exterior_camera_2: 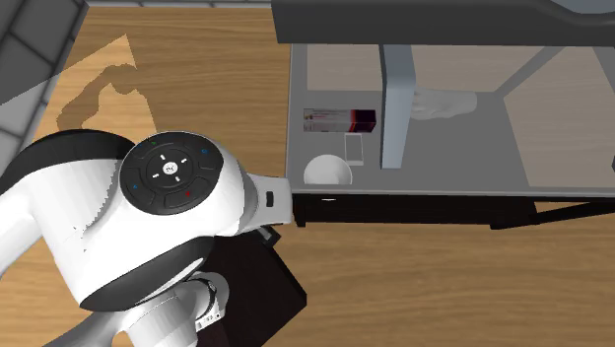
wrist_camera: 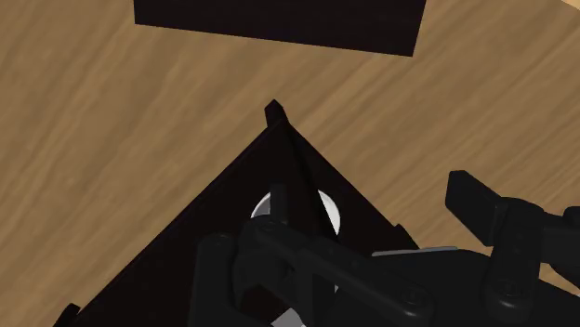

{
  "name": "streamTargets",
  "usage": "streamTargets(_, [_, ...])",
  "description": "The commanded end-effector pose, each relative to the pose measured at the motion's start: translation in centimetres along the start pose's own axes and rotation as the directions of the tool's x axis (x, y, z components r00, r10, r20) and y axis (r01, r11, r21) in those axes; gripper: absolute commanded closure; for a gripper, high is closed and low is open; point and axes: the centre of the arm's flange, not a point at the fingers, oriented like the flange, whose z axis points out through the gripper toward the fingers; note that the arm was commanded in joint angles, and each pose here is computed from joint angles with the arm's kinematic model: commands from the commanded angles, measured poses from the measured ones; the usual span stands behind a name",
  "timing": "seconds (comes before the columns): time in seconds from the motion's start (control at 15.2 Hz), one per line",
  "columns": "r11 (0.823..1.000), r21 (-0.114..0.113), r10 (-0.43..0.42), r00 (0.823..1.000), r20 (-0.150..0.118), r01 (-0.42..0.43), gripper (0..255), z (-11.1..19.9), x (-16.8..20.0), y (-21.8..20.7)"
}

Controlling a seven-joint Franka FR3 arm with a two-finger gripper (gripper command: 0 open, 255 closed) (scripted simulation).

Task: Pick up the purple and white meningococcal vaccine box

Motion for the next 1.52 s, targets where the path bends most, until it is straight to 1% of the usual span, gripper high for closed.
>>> streamTargets(0.0, [1.0, 0.0, 0.0, 1.0, 0.0, 0.0, 0, 0.0, 0.0, 0.0])
streamTargets(0.13, [0.997, -0.004, 0.074, 0.997, -0.004, -0.074, 0, -0.3, 2.3, -1.2])
streamTargets(0.33, [0.983, -0.01, 0.184, 0.983, -0.009, -0.184, 0, -0.7, 5.9, -2.7])
streamTargets(0.53, [0.956, -0.015, 0.292, 0.956, -0.016, -0.293, 0, -1.2, 9.7, -3.8])
streamTargets(0.73, [0.918, -0.02, 0.397, 0.918, -0.023, -0.397, 0, -1.7, 13.5, -4.5])
streamTargets(0.86, [0.886, -0.022, 0.463, 0.886, -0.028, -0.464, 0, -2.0, 16.1, -4.7])
streamTargets(1.06, [0.828, -0.025, 0.559, 0.829, -0.036, -0.56, 0, -2.5, 20.0, -4.6])
streamTargets(1.25, [0.761, -0.028, 0.647, 0.761, -0.044, -0.648, 0, -3.0, 23.9, -4.1])
streamTargets(1.45, [0.684, -0.029, 0.727, 0.685, -0.052, -0.729, 0, -3.6, 27.7, -3.2])
